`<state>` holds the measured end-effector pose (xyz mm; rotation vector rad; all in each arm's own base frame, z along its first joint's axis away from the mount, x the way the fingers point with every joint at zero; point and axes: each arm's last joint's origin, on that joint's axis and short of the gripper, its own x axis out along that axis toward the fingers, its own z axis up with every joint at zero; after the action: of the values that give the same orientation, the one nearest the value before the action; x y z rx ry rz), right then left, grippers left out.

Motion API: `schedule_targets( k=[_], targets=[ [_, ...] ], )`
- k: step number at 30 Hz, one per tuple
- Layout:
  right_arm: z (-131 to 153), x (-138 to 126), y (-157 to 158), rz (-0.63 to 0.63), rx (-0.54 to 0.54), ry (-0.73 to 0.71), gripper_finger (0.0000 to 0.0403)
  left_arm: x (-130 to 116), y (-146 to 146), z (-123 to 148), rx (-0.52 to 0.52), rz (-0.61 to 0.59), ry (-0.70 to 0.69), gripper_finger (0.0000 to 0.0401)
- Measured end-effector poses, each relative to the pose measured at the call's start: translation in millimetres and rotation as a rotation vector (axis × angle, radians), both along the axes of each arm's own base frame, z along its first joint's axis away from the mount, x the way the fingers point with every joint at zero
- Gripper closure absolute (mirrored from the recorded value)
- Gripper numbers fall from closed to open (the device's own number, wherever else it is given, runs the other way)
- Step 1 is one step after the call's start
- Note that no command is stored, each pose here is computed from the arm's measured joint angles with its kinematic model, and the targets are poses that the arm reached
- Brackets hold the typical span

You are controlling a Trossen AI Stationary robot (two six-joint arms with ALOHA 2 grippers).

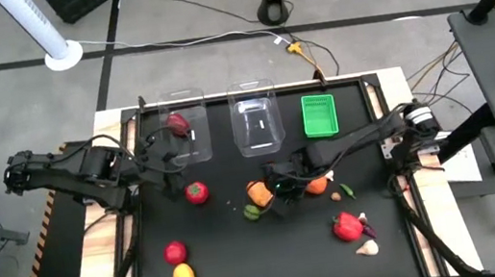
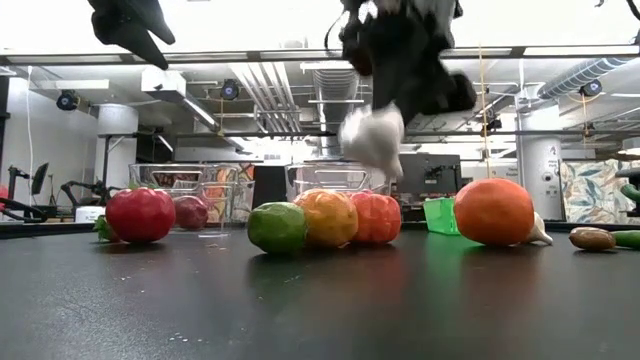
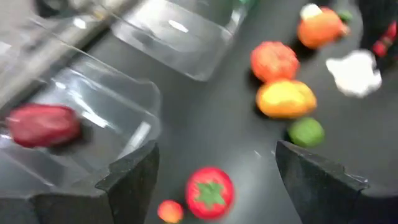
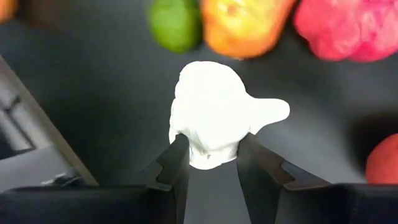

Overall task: Sort produce into baskets
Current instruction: Put the middle left garlic into the green bin

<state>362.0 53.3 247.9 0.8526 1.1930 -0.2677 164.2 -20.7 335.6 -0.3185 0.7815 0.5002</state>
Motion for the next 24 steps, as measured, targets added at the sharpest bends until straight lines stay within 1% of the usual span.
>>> schedule_targets(
  k=[4, 8, 11, 16, 24],
  targets=[
    [28, -6, -12, -0.013, -0.006, -0.072, 0.0298, 2, -4, -5, -0.092, -0.065, 0.033, 0.0099],
    [52, -11, -38, -0.045, -0.033, -0.137, 0.0298, 3, -5, -9, -0.123, -0.062, 0.043, 0.0099],
    [65, -17, -62, -0.064, -0.087, -0.179, 0.0298, 3, -5, -9, -0.146, -0.034, 0.030, 0.0099],
    [79, -28, -105, -0.100, -0.160, -0.179, 0.0298, 4, -5, -9, -0.214, 0.051, -0.004, 0.0099],
    [88, -40, -156, -0.119, -0.247, -0.201, 0.0298, 2, -5, -11, -0.332, 0.211, -0.028, 0.0099]
  ],
)
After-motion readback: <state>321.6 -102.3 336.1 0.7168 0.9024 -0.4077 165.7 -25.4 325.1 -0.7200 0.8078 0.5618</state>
